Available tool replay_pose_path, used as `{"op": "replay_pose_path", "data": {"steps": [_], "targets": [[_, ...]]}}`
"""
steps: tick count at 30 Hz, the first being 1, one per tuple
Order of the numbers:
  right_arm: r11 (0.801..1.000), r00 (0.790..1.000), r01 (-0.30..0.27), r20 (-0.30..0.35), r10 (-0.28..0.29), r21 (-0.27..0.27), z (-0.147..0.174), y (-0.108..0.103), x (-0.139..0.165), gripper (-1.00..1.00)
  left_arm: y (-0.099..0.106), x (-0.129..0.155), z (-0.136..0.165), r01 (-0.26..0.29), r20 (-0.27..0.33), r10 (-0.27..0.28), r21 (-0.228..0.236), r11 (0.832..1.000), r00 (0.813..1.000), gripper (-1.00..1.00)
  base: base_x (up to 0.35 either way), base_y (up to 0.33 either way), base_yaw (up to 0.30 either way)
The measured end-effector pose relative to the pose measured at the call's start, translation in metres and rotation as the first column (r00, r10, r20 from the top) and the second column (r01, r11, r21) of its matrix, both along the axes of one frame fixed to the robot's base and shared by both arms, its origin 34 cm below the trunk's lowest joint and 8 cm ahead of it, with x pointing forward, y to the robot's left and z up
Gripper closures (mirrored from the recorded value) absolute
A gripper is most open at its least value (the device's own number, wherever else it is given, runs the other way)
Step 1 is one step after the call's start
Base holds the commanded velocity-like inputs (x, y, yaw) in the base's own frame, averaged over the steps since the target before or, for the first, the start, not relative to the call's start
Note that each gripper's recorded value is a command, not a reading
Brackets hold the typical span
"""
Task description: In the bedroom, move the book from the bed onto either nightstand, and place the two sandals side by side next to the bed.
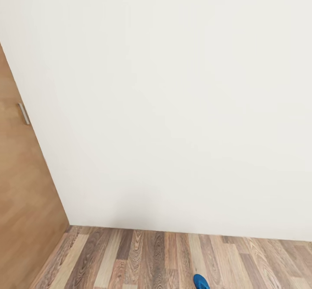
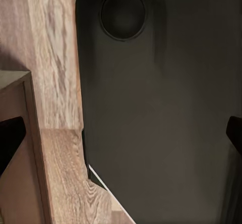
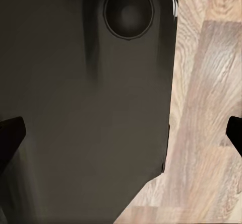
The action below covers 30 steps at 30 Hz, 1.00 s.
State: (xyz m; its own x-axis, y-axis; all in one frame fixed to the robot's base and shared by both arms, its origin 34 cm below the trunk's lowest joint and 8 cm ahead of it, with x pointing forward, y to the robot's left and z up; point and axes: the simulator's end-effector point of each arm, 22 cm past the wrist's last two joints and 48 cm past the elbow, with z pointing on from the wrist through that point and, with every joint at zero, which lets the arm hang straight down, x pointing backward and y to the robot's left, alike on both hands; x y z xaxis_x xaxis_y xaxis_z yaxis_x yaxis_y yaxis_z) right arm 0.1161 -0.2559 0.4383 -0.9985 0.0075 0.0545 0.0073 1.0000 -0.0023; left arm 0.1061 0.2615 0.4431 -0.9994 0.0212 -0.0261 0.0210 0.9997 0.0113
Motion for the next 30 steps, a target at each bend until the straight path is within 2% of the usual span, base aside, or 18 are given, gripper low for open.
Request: {"op": "replay_pose_path", "data": {"steps": [2,7,22,30], "targets": [[1.0,1.0,0.001,0.001,-0.001,-0.001,0.0,0.0,0.0,-1.0,0.0,0.014,0.0,0.001,0.03,-0.001,0.0,1.0,1.0,-1.0,0.0,0.0,-0.3],[1.0,1.0,0.001,0.002,-0.001,-0.001,0.0,-0.001,0.001,-1.0,0.001,0.025,0.001,0.002,0.051,-0.002,0.001,1.0,0.999,-1.0,0.0,0.0,-0.3],[1.0,1.0,0.001,0.001,-0.001,-0.003,0.0,-0.002,0.0,-1.0,0.001,0.029,0.001,0.002,0.06,-0.002,0.001,1.0,0.998,-1.0,0.003,0.0,-0.3],[1.0,1.0,0.001,0.002,-0.001,-0.003,0.0,-0.002,0.0,-1.0,0.001,0.03,0.001,0.002,0.062,-0.002,0.0,1.0,0.998,-1.0,0.167,0.094,-0.3]]}}
